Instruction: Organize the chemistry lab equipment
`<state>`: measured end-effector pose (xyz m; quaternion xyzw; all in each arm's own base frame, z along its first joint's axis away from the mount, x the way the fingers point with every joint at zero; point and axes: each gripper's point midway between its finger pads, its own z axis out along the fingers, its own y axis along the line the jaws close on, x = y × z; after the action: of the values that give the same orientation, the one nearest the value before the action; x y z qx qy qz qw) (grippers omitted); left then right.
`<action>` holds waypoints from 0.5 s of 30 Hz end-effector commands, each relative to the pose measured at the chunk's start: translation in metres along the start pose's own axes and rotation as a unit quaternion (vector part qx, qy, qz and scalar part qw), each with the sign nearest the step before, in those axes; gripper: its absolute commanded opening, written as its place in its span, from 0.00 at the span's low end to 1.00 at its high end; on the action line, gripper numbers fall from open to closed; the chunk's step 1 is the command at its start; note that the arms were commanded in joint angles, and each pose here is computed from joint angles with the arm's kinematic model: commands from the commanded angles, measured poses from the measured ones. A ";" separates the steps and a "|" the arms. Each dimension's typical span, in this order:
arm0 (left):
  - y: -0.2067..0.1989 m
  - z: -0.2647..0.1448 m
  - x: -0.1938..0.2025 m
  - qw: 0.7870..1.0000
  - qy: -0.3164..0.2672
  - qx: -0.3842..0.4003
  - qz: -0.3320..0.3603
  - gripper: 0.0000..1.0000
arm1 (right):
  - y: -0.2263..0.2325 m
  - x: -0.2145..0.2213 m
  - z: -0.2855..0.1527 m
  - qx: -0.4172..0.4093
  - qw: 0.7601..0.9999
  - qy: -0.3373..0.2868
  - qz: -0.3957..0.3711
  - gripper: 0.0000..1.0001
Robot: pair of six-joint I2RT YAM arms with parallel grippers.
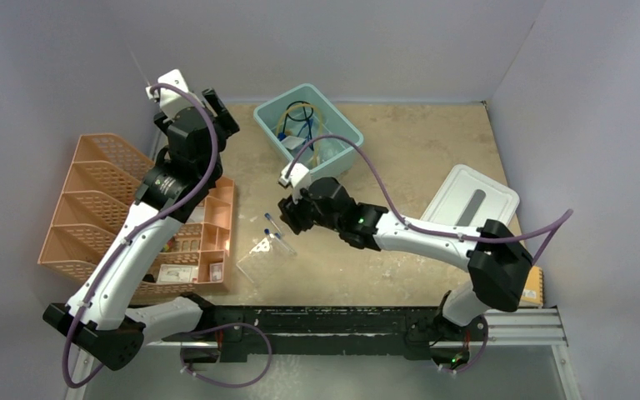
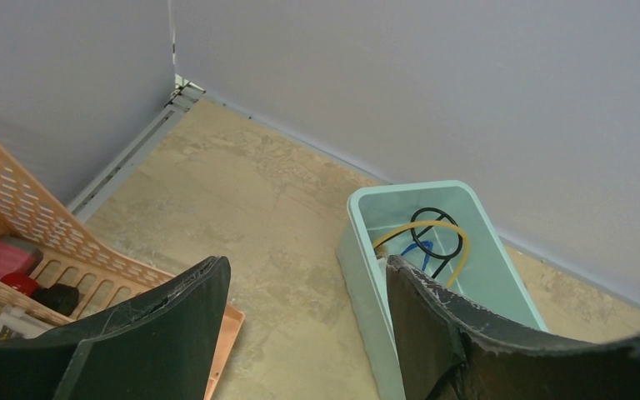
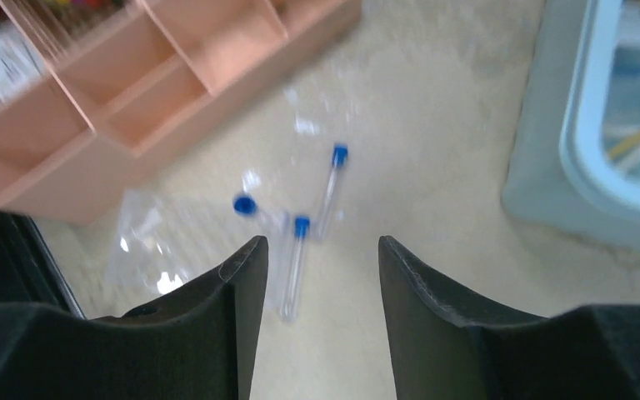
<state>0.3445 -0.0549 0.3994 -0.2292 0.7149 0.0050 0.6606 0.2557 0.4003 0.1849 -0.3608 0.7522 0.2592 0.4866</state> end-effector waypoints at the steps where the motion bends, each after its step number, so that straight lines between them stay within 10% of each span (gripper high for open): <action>1: -0.006 -0.001 -0.010 0.999 -0.017 0.020 -0.030 0.69 | -0.003 0.079 -0.014 -0.004 0.993 0.117 -0.030 0.54; 15: -0.002 -0.002 -0.007 0.999 -0.009 0.017 -0.030 0.70 | 0.021 0.139 0.016 -0.046 0.980 0.180 -0.066 0.63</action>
<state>0.3484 -0.0597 0.3914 -0.2232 0.7208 -0.0090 0.6562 0.2013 0.3566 0.0294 -0.4712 0.8100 0.1657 0.3072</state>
